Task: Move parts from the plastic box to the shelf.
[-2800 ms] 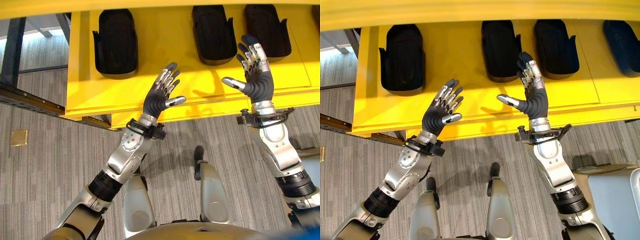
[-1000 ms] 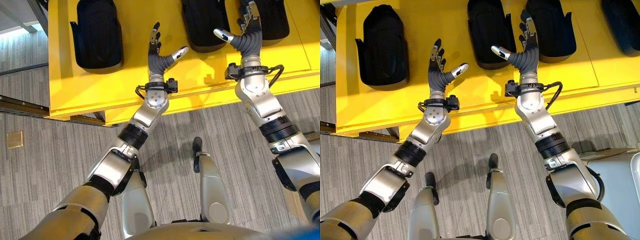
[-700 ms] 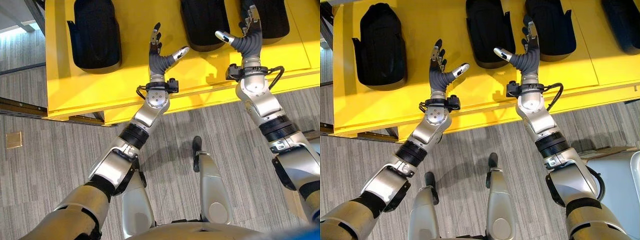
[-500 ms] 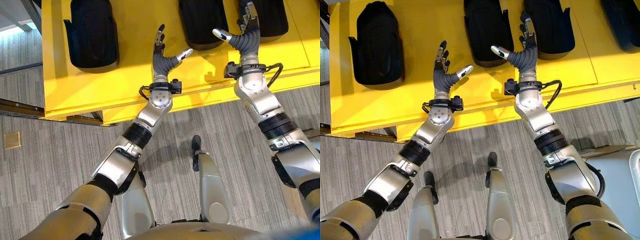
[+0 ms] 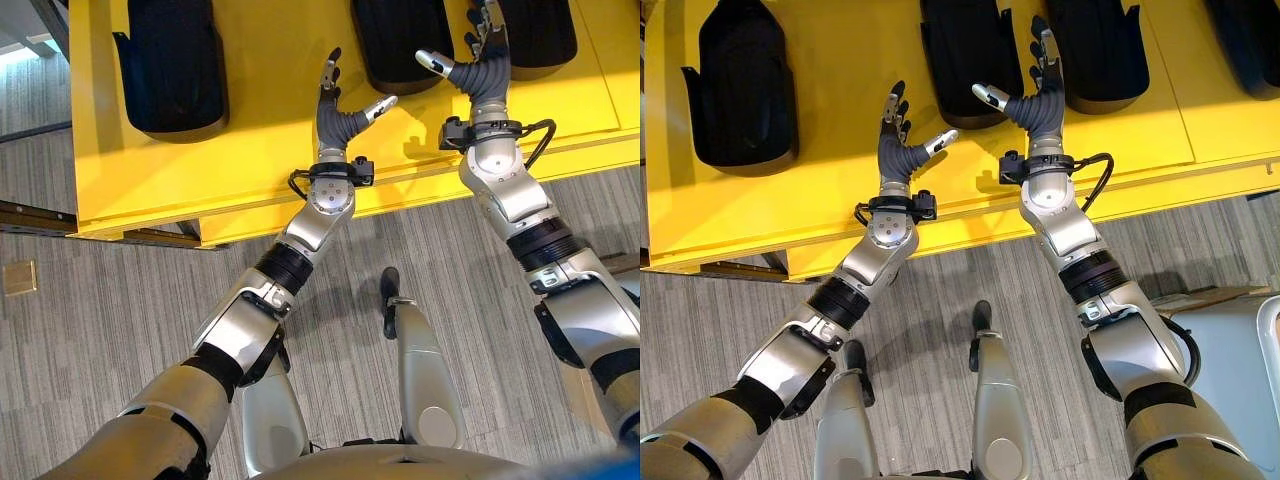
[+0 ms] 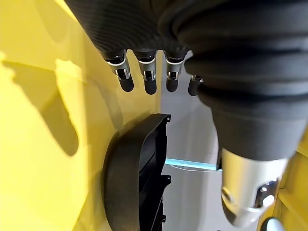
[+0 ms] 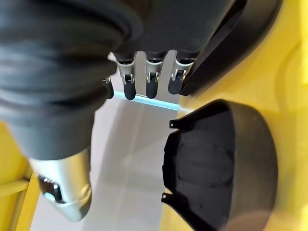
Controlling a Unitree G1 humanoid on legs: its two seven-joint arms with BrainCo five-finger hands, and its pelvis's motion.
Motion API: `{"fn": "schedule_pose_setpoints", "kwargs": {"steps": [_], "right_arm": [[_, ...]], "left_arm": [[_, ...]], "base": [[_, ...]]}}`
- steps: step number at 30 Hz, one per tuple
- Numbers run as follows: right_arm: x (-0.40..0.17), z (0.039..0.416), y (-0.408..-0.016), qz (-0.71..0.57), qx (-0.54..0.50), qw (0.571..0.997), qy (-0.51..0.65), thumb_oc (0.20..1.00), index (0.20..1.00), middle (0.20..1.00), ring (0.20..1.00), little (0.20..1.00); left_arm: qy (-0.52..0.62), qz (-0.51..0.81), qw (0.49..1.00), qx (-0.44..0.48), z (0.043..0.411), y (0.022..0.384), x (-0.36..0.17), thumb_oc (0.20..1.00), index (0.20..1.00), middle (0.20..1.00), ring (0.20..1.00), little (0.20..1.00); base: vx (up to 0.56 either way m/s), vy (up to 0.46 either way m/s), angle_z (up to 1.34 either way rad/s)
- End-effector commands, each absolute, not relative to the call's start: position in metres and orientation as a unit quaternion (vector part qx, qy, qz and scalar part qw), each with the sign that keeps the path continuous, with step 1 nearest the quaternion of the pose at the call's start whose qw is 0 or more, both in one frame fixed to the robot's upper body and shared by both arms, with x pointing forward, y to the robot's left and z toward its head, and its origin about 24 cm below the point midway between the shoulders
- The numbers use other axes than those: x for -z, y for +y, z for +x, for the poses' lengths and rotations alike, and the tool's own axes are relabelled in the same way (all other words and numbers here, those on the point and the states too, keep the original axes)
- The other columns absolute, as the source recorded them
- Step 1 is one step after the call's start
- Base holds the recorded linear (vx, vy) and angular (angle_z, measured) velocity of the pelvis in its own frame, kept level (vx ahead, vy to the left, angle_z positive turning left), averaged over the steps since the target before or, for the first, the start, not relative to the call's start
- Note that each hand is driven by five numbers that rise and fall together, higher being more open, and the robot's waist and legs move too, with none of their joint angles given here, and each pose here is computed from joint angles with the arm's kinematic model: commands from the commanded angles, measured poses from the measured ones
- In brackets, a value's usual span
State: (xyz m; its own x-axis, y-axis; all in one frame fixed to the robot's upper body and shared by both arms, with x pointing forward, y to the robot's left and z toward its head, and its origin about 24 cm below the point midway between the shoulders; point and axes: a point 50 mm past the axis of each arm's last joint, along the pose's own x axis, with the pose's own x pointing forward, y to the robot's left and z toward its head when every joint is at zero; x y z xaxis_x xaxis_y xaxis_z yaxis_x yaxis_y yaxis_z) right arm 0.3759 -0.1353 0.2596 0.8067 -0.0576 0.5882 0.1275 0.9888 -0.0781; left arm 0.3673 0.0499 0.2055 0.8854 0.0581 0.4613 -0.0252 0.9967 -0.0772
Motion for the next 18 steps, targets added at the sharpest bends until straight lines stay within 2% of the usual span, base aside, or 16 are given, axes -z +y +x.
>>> {"fn": "schedule_pose_setpoints", "kwargs": {"steps": [1,18], "right_arm": [[-0.2944,0.3717,-0.1152,-0.017,0.032,0.93,-0.366,1.0,1.0,1.0,1.0,1.0],[-0.2905,0.3792,-0.1166,-0.028,0.045,0.935,-0.35,1.0,1.0,1.0,1.0,1.0]], "left_arm": [[-0.291,-0.018,0.957,0.005,0.3656,0.0302,-0.2327,1.0,1.0,1.0,1.0,1.0],[-0.297,-0.02,0.955,-0.006,0.3678,0.0276,-0.2417,1.0,1.0,1.0,1.0,1.0]], "base": [[0.0,0.0,0.0],[0.0,-0.005,0.0]]}}
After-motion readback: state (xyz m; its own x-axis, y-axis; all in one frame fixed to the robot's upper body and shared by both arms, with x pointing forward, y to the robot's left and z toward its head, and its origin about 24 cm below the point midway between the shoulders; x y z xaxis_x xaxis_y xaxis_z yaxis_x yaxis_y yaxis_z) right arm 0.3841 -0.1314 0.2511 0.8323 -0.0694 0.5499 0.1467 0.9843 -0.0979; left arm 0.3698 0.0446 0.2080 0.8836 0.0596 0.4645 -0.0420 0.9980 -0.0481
